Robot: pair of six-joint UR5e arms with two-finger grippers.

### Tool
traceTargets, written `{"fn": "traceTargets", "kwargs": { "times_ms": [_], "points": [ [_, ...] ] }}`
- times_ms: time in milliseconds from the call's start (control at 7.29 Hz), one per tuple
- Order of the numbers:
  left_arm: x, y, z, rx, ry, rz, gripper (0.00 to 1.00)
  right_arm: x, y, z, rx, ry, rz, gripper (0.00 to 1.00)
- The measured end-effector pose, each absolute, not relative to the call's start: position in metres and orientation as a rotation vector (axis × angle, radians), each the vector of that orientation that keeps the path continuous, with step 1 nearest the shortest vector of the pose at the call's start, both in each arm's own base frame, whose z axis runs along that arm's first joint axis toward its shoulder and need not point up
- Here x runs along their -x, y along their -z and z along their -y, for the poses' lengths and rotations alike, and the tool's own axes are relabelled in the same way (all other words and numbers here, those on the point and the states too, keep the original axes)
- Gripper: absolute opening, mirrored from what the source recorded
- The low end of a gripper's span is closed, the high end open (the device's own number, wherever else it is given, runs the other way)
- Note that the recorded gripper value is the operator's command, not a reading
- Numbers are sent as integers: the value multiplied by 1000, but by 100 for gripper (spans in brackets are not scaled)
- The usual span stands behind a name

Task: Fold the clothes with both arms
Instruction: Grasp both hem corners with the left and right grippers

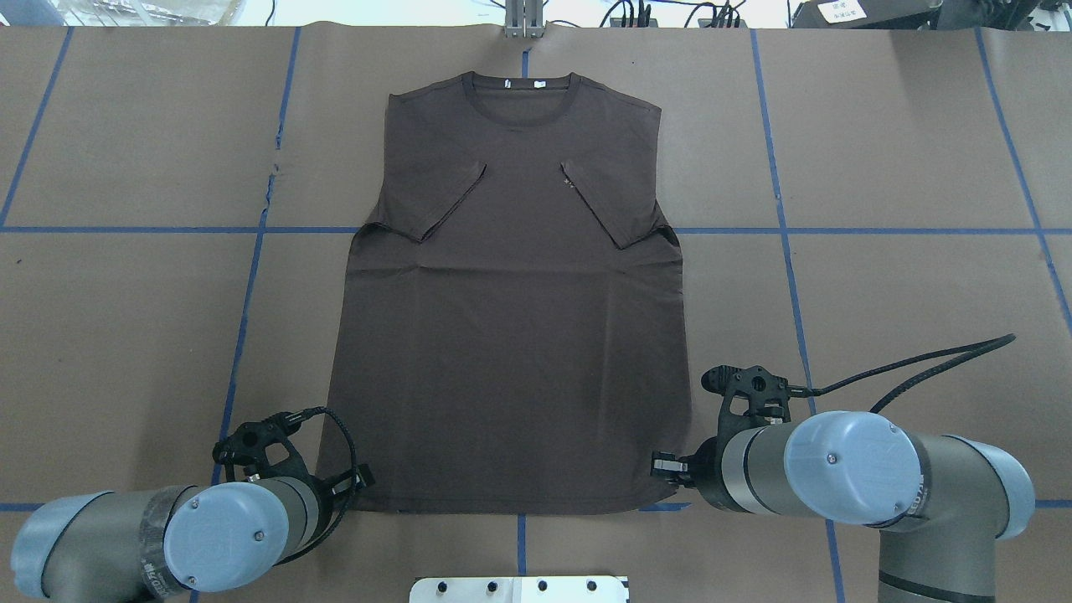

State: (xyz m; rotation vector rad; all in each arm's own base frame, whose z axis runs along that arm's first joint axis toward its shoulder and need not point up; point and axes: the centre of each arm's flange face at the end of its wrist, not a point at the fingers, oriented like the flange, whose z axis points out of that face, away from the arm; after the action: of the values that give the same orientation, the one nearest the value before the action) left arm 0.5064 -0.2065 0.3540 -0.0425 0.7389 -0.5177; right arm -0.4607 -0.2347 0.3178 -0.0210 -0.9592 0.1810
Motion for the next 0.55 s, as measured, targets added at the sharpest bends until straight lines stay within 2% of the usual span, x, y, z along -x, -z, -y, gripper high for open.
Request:
{"fn": "traceTargets", "kwargs": {
  "times_ms": [137, 412, 549],
  "points": [
    [-506, -354, 207, 42, 519, -739, 56, 460, -318, 235, 21, -182, 959, 0],
    [-506, -353, 208, 44, 523, -740, 15, 460, -318, 237, 21, -184, 959, 0],
    [-506, -351, 207, 45, 524, -745, 7, 459, -318, 238, 20, -186, 959, 0]
  ]
}}
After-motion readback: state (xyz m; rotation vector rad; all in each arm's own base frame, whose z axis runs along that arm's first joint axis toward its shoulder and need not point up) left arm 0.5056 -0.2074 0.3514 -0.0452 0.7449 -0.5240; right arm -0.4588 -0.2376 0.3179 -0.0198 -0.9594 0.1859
